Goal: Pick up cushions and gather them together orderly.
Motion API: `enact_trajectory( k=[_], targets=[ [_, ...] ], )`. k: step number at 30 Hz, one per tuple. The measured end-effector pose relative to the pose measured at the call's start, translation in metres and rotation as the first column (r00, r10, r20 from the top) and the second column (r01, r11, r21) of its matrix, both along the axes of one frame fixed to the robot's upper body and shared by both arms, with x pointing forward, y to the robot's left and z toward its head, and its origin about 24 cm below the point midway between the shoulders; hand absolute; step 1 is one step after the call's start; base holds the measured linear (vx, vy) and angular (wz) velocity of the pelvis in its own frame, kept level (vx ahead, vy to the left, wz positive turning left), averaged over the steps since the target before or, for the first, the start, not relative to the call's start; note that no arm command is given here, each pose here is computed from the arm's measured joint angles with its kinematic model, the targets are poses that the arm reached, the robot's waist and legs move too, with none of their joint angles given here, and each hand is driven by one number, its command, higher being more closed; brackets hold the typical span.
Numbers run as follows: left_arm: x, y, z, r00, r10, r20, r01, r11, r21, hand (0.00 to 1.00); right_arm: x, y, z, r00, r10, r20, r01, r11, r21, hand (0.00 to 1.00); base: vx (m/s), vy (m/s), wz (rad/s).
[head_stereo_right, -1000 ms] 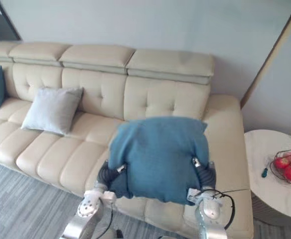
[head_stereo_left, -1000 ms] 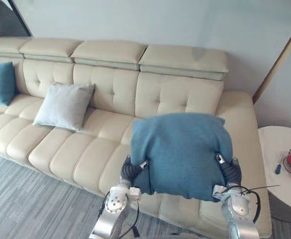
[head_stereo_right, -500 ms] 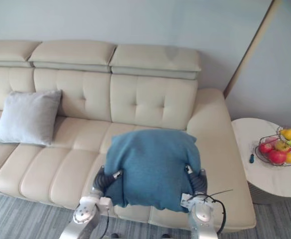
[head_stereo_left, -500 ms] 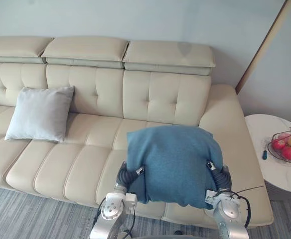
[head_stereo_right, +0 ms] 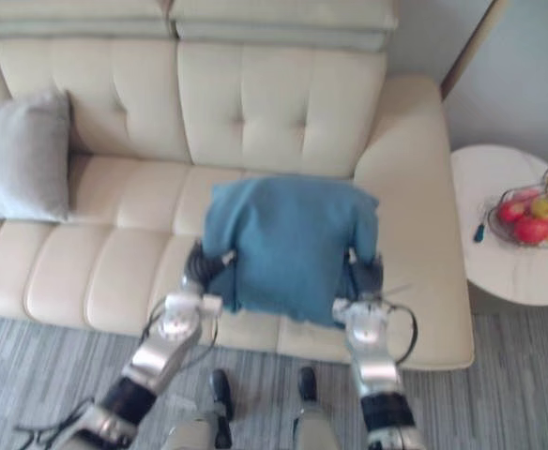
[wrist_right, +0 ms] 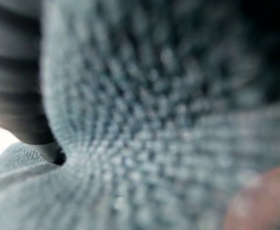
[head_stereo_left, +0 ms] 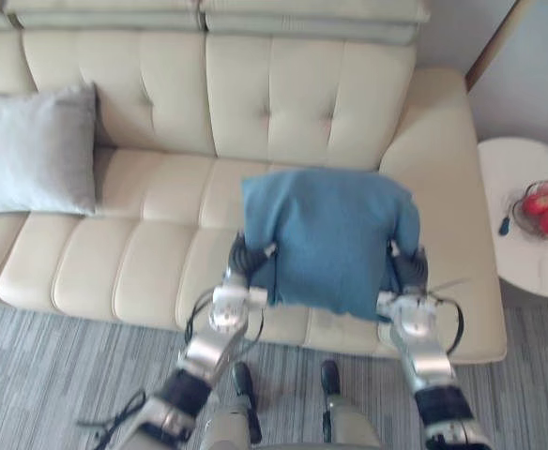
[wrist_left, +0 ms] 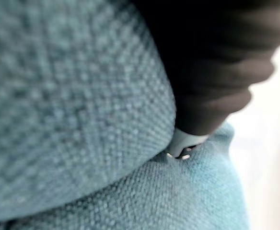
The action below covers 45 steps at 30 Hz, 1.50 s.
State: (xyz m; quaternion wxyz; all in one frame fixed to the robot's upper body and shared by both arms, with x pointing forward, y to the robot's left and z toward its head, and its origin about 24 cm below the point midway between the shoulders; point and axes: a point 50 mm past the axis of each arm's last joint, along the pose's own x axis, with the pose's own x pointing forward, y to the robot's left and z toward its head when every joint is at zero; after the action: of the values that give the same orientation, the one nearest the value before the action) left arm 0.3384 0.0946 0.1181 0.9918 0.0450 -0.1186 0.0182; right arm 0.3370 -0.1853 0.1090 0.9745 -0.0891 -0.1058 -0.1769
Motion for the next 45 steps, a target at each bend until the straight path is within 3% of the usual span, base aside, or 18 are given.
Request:
enact_trajectory(
  k=[8, 9, 10, 14, 20, 27, 33, 37, 42, 45],
  targets=[
    [0.054, -0.006, 0.139, 0.956, 0.126, 0.264, -0.117, 0.992, -0.05, 1.0, 0.057, 0.009, 0.141, 0.962, -0.071, 0.264, 0.083, 0.996, -0.033, 1.0, -0.06, 0.008, 0.13],
    [0.056, -0.004, 0.159, 0.942, 0.158, 0.296, -0.138, 0.987, -0.087, 0.0, 0.058, 0.013, 0.162, 0.947, -0.082, 0.31, 0.092, 0.996, -0.016, 1.0, -0.05, 0.021, 0.08],
    [0.056, -0.002, 0.169, 0.933, 0.179, 0.311, -0.152, 0.982, -0.111, 0.0, 0.058, 0.016, 0.174, 0.938, -0.088, 0.334, 0.096, 0.995, -0.006, 0.0, -0.04, 0.019, 0.13],
    [0.058, 0.0, 0.203, 0.913, 0.247, 0.325, -0.187, 0.961, -0.205, 0.0, 0.063, 0.021, 0.207, 0.921, -0.134, 0.366, 0.119, 0.991, 0.063, 0.0, 0.0, 0.014, 0.18],
    [0.059, 0.009, 0.221, 0.908, 0.278, 0.313, -0.187, 0.938, -0.291, 0.0, 0.068, 0.025, 0.226, 0.935, -0.1, 0.34, 0.031, 0.978, 0.204, 0.0, 0.03, 0.026, 0.13],
    [0.075, 0.013, 0.169, 0.969, 0.22, 0.112, -0.169, 0.922, -0.349, 0.0, 0.079, 0.018, 0.198, 0.972, -0.041, 0.232, -0.037, 0.946, 0.321, 0.0, 0.02, 0.04, -0.01],
    [0.076, 0.019, 0.088, 0.981, 0.177, -0.077, -0.193, 0.916, -0.352, 0.0, 0.08, -0.01, 0.121, 0.994, -0.082, 0.065, 0.05, 0.919, 0.39, 0.0, -0.01, 0.014, 0.07],
    [0.073, 0.047, 0.072, 0.976, 0.204, -0.073, -0.217, 0.929, -0.299, 0.0, 0.068, -0.022, 0.094, 0.995, -0.078, 0.068, 0.05, 0.937, 0.345, 0.0, -0.01, -0.02, 0.03],
    [0.054, 0.112, 0.05, 0.95, 0.308, -0.049, -0.311, 0.928, -0.204, 0.0, 0.035, -0.044, 0.061, 0.99, -0.084, 0.118, 0.047, 0.958, 0.284, 0.0, -0.03, -0.052, -0.04],
    [0.035, 0.123, 0.03, 0.952, 0.303, -0.032, -0.303, 0.935, -0.184, 0.0, 0.009, -0.05, 0.035, 0.991, -0.062, 0.119, 0.032, 0.97, 0.241, 0.0, -0.03, -0.041, 0.03]
  ],
)
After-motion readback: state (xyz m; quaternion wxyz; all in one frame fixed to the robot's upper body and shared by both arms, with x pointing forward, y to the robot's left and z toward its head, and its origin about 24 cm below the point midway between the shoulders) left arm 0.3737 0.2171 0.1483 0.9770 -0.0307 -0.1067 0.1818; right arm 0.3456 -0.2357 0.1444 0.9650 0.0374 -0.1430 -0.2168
